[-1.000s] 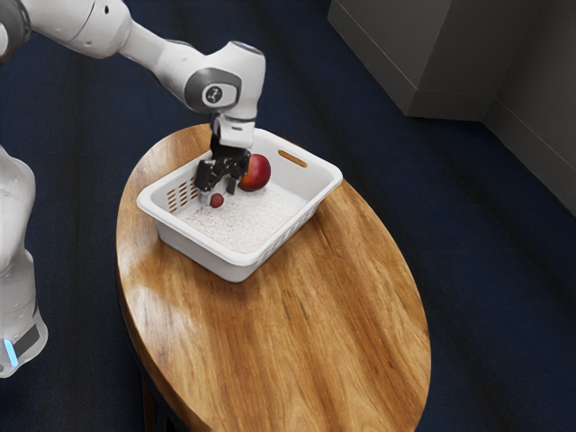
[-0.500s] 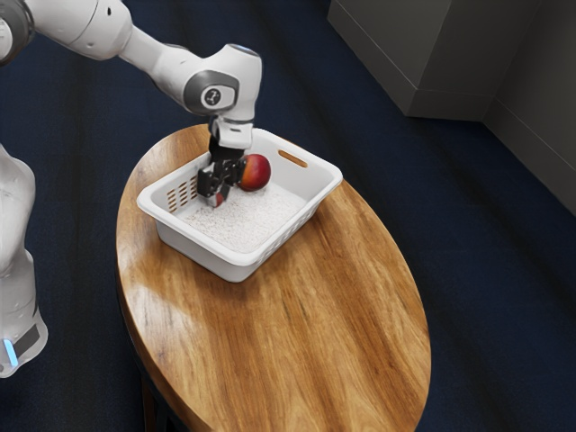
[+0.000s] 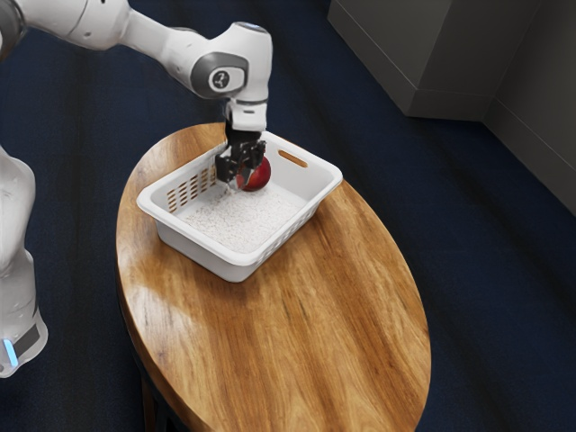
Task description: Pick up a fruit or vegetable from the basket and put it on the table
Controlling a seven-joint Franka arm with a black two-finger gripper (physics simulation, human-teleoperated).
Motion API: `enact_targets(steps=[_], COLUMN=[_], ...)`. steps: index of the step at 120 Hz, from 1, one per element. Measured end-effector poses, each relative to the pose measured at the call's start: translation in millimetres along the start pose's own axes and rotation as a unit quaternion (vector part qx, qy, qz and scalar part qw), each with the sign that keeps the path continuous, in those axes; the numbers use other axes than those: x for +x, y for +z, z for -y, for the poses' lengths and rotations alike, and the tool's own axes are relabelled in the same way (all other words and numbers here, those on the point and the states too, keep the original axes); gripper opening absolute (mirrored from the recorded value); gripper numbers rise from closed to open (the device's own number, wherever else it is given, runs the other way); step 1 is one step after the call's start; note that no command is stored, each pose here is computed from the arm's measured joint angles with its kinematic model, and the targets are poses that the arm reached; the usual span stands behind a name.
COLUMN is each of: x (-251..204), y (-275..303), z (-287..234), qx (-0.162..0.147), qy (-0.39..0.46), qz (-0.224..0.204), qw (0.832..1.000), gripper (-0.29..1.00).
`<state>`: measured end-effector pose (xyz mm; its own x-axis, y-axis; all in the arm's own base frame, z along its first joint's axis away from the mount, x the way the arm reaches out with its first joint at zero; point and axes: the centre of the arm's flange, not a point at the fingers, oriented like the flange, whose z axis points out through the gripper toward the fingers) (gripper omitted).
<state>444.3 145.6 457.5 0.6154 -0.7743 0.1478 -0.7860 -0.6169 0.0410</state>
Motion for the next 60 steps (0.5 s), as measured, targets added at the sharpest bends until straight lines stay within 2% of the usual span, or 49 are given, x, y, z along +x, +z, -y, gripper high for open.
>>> enact_targets(steps=[15, 25, 49, 60], x=[65, 118, 247, 285], y=[-68, -92, -67, -44], z=[0, -16, -73, -88], qx=[0.063, 0.083, 0.067, 0.056], qy=[0.053, 0.098, 0.201, 0.229], qz=[-0.018, -0.025, -0.034, -0.036], qw=[0.996, 0.991, 0.977, 0.971], gripper=[0.19, 0.19, 0.17, 0.17])
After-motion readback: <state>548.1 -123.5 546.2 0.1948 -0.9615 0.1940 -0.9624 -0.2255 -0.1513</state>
